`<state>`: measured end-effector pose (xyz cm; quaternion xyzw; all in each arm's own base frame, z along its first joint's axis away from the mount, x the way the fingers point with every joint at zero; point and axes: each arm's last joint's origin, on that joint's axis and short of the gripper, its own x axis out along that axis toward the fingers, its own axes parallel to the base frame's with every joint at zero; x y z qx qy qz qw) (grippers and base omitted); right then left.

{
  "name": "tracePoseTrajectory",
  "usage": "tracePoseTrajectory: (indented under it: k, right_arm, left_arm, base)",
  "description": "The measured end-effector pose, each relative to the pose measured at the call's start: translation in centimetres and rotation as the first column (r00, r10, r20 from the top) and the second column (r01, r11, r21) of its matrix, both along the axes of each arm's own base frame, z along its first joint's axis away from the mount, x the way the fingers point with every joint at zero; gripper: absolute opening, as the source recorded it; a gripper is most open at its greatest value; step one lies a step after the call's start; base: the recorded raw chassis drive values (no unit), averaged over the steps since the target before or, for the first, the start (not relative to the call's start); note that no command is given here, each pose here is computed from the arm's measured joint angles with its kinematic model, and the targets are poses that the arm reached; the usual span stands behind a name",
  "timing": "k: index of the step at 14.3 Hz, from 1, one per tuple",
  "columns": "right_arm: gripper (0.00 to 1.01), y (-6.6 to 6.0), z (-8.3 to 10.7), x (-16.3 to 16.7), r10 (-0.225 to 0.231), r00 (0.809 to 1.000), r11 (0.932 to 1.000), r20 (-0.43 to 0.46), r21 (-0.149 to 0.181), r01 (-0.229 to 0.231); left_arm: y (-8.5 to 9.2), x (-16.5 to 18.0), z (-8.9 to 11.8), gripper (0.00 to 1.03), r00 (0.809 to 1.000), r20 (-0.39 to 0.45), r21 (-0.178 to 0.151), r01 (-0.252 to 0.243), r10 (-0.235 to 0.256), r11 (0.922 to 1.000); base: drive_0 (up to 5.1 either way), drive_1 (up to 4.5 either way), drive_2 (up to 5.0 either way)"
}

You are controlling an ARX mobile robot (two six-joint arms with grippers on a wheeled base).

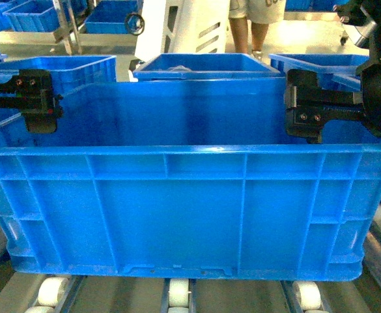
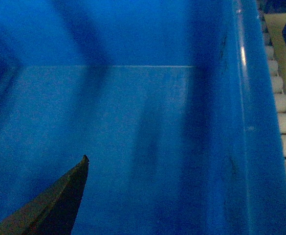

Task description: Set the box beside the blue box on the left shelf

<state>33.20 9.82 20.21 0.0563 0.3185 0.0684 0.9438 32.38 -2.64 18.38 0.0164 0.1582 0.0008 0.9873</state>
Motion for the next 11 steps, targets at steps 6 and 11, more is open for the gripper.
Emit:
tracePoseTrajectory:
  k: [6, 11]
  right_arm:
    - [0.58, -4.0, -2.1, -4.6, -0.108, 0.850, 0.9845, 0.516, -0.064, 0.163]
    - [0.02, -7.4, -2.8, -11.3, -0.099, 0.807, 0.9835, 0.582, -0.066, 0.169]
  left_arm:
    - [0.9, -5.1, -1.1, 0.57, 0.960, 0.278, -0.045, 0.002, 0.010, 0.9990]
    - [2.8, -11.1, -2.3, 0.02, 0.957, 0.289, -0.047, -0.010, 0.023, 0.9989]
  base:
    - [0.0, 0.00, 0.0]
    - [0.0, 0.00, 0.0]
